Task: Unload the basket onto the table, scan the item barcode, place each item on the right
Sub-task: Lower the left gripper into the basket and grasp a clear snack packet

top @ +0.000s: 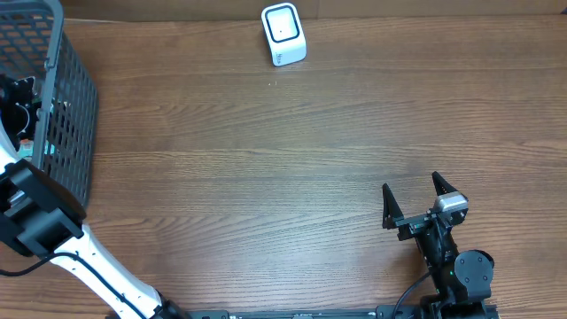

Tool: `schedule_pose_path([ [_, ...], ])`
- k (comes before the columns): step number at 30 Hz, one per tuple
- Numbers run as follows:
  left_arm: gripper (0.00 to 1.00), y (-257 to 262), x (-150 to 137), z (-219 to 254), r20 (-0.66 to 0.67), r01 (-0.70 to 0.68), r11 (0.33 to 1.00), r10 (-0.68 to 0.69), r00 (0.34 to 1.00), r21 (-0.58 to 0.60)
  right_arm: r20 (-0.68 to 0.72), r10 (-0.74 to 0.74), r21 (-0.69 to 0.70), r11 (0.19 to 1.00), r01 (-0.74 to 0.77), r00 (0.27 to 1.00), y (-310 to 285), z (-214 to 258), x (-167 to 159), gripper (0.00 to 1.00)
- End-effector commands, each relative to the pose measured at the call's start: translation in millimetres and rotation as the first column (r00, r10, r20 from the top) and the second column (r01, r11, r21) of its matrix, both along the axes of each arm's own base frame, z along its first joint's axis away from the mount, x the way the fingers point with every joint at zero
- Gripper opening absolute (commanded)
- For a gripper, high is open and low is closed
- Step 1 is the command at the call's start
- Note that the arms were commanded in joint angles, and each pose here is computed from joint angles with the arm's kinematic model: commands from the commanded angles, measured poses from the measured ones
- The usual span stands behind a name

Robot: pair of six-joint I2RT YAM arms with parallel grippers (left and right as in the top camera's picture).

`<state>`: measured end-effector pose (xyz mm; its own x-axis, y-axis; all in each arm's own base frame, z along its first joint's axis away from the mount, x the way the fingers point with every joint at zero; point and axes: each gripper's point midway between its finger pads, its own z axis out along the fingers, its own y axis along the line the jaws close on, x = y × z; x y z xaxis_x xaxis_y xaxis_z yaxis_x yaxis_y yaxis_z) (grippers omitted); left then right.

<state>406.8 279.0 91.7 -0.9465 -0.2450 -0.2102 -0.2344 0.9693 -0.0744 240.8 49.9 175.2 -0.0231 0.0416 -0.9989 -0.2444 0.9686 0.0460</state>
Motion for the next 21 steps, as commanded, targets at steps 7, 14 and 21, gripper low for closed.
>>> schedule_pose_path([
  [7,0.98,-3.8,-0.1,-15.6,-0.027,0.006,1.000,-0.007,1.000,-0.012,0.001,-0.011,0.003,1.000,0.011,1.000,-1.9,-2.4,0.6,1.00],
  [14,0.96,-10.3,-8.9,-33.0,-0.065,0.006,0.999,-0.009,0.998,-0.041,0.001,-0.010,0.003,1.000,0.010,1.000,-1.8,-2.4,0.6,1.00],
  [21,0.68,-6.8,-19.2,-40.8,-0.112,-0.001,1.000,-0.001,0.994,-0.020,0.001,-0.011,0.003,1.000,0.011,1.000,-1.9,-2.4,0.6,1.00],
])
